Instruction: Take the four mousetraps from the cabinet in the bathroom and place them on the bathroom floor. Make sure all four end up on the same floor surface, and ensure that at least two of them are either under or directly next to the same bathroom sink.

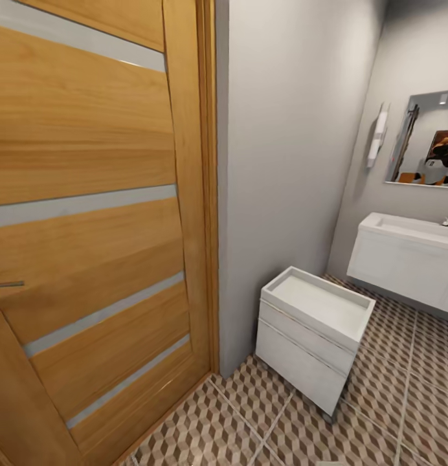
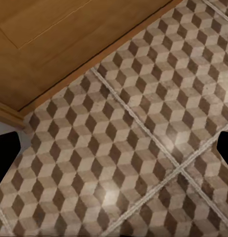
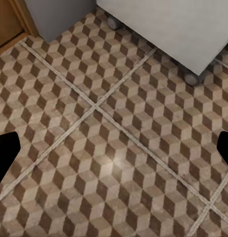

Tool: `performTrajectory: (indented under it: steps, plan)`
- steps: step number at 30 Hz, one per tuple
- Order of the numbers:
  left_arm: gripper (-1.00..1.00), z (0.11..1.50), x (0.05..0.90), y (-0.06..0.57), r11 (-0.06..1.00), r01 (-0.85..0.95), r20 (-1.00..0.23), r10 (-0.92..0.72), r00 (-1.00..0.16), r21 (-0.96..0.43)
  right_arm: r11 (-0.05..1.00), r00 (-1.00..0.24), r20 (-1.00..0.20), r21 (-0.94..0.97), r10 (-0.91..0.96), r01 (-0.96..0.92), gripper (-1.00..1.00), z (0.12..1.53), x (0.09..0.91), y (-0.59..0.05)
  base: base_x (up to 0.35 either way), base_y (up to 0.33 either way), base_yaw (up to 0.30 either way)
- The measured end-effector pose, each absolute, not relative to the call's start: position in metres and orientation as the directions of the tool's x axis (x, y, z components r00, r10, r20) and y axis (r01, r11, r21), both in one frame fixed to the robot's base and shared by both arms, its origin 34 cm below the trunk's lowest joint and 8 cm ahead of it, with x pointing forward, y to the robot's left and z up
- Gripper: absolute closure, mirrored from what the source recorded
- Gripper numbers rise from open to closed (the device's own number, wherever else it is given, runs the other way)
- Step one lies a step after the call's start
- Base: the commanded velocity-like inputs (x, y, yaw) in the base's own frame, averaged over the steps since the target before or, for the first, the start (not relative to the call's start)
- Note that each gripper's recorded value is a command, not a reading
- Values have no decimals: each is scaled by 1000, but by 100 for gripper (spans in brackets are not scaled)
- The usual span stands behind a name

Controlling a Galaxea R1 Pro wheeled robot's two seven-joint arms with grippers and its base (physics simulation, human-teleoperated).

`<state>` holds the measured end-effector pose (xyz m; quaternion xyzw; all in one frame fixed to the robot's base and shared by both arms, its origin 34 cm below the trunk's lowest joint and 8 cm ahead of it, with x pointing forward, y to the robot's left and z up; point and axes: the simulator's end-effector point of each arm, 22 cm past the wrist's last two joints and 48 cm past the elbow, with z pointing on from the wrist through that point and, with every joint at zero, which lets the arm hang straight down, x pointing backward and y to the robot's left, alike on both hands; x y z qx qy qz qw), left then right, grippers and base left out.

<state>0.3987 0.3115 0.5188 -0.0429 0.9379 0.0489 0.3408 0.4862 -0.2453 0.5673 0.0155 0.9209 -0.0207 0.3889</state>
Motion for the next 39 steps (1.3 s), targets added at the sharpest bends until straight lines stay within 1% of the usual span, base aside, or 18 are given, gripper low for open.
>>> performTrajectory:
  steps: [39]
  plan:
    - [-100,512,388,309,992,-114,-623,-52,-781,61,999,-697,-717,-26,12,45,-100,567,486,-245,0,0,262]
